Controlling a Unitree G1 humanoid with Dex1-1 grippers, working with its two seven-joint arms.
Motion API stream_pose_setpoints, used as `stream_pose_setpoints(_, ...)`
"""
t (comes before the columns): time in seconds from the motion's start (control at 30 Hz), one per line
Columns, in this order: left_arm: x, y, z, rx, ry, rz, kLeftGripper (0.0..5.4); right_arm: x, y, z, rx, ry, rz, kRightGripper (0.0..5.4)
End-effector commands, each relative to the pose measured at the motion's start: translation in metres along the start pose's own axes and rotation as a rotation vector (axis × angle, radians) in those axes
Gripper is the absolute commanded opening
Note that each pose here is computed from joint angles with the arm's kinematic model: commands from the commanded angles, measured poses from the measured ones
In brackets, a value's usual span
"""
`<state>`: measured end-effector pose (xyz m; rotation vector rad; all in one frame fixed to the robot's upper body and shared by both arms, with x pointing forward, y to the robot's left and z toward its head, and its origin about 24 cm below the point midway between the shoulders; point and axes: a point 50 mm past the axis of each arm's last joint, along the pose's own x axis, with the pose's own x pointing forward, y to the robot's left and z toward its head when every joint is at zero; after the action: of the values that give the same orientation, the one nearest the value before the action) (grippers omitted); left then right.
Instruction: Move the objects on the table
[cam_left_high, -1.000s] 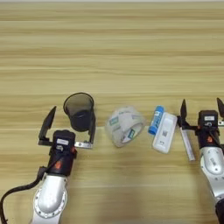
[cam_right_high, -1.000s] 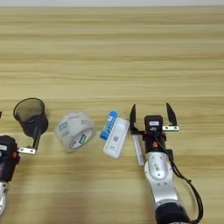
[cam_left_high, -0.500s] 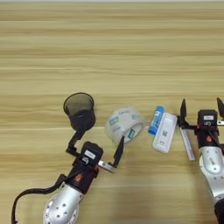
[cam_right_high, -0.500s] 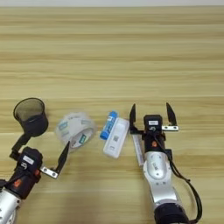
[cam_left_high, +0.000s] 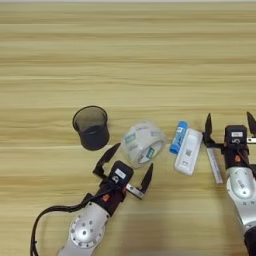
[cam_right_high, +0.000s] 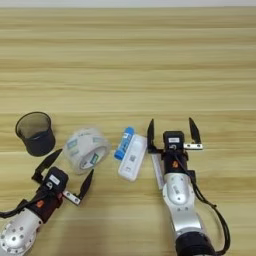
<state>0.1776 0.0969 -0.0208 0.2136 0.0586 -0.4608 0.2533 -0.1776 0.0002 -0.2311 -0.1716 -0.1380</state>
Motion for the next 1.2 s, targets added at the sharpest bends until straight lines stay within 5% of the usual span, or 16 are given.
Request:
stream_pose_setpoints(0.03,0.001,0.004,-0.005,0.013,0.006,0.02,5.4,-0.001,0.002,0.002,0.005,-0.001,-0.006,5.36)
stream_pose_setpoints(0.67,0.01,0.007,-0.011,-0.003,-0.012,0.069,5.4,-0.002,0.004,0.003,0.007,-0.002,-0.004,5.36)
stream_pose_setpoints(1.2,0.015,0.017,-0.034,-0.033,0.059,0.134,5.4,-0.005,0.004,0.006,0.009,-0.005,-0.006,5.36)
